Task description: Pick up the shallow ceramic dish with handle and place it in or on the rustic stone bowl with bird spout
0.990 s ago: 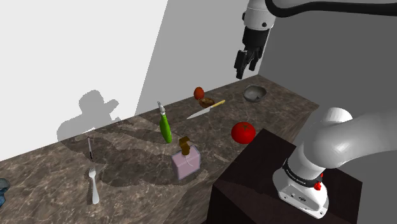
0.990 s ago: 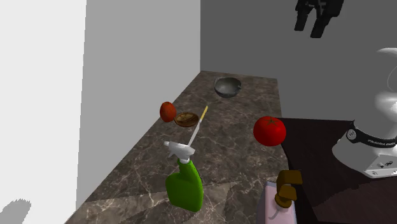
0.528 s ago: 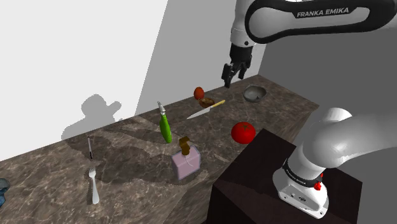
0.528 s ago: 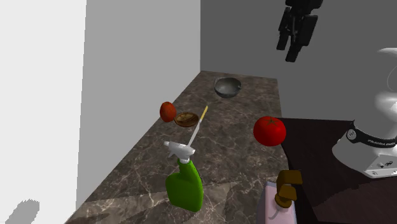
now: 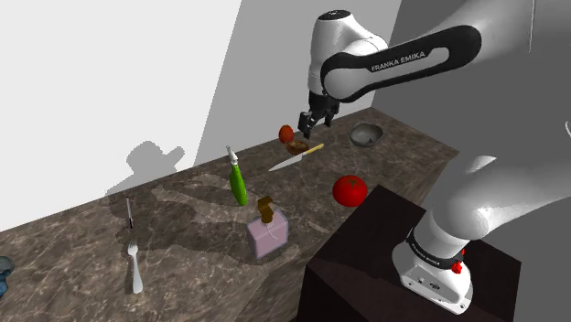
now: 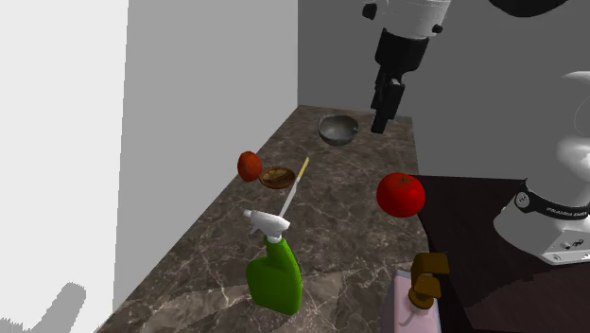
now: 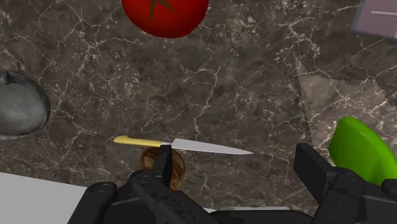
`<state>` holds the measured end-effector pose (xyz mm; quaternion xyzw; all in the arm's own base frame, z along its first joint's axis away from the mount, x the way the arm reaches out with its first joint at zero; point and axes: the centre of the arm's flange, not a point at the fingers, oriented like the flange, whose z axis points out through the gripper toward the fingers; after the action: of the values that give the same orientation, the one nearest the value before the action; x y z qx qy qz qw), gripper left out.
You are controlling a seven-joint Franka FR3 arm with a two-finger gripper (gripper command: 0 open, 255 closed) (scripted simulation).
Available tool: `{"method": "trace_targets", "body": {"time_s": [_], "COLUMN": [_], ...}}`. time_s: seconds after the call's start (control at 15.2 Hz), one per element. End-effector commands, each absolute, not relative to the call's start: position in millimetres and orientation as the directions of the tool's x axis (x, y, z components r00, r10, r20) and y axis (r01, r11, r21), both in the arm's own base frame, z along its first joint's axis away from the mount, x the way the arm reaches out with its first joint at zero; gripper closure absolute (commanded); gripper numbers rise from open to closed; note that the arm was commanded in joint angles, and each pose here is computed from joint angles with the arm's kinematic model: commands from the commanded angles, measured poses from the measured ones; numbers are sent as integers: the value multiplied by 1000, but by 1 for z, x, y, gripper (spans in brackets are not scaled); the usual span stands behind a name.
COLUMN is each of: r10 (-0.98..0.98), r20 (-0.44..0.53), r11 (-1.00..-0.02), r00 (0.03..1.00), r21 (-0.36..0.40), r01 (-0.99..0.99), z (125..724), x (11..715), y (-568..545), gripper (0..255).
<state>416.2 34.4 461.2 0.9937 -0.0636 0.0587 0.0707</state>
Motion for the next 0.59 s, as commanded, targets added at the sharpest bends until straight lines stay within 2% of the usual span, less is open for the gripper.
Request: {"method": "trace_targets", "body": {"time_s": [0.0,0.53], "r10": [-138,-211], "r20": [145,214], "r11": [-976,-944], "r00": [980,954], "r21": [148,208], "r01": [-159,-255], "z": [440,362], "x": [431,497], "y": [35,25], "gripper": [0,0]}}
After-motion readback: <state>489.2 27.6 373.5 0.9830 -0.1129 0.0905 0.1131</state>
